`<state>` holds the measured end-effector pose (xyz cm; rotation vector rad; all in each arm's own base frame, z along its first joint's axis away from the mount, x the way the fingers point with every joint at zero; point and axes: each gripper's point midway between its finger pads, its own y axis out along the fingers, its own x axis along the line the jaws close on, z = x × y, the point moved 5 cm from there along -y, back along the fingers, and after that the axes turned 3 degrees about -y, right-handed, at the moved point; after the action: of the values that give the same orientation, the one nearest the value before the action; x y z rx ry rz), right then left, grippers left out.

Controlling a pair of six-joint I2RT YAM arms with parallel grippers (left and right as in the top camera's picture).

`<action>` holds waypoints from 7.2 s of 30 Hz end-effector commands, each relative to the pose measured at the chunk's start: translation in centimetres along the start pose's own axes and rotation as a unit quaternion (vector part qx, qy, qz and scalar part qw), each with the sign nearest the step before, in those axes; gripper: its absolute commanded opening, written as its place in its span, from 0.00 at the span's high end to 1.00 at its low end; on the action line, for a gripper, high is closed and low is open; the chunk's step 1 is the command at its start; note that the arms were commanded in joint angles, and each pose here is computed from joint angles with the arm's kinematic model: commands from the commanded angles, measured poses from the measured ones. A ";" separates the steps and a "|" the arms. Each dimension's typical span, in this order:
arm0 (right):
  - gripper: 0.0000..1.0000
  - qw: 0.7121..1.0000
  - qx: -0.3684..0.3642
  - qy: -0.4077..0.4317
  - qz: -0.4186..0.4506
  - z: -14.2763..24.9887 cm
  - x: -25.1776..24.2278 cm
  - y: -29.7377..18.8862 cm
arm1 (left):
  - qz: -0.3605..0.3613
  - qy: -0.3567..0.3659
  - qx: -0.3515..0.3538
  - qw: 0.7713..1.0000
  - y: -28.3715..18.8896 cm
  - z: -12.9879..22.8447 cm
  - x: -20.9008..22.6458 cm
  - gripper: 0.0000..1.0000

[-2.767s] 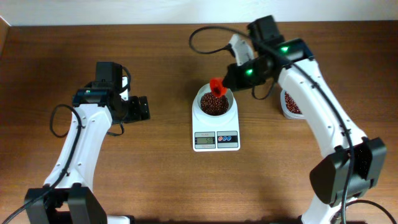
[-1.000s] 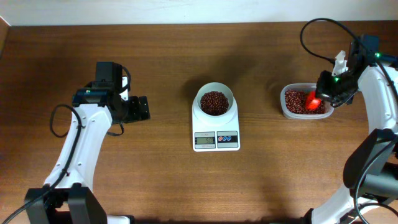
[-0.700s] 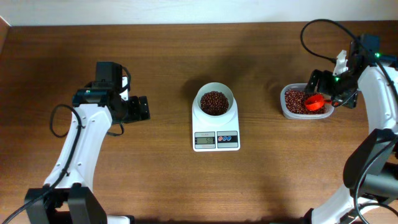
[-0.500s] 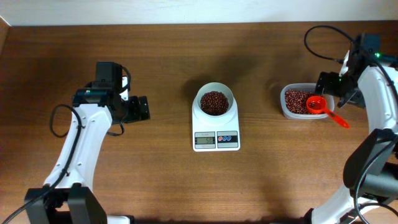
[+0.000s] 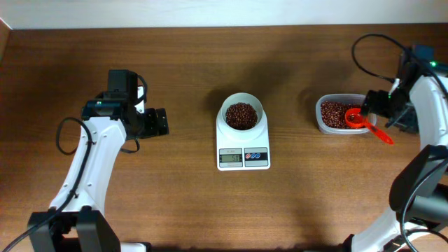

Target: Scoop item into bowl and weigh 50g on scale

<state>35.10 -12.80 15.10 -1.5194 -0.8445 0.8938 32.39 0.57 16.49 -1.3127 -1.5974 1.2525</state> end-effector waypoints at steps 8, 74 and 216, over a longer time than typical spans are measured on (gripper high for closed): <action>0.01 0.952 0.125 0.278 0.017 4.4 -7.9 0.2 | -0.001 0.004 -0.007 1.000 -0.4 -0.4 0.0 0.01; 0.01 0.980 0.033 -0.163 -0.112 2.0 2.2 -4.0 | -0.001 0.004 -0.007 1.000 -0.4 -0.4 0.0 0.01; 0.96 0.872 -0.225 -0.036 -0.432 -6.8 -1.7 2.6 | 0.010 0.345 0.016 0.938 4.9 17.5 -16.7 0.01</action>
<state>40.89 -17.39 10.67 -1.2031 -1.6485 0.0568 21.37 -19.82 8.01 -1.5304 -1.0575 0.7147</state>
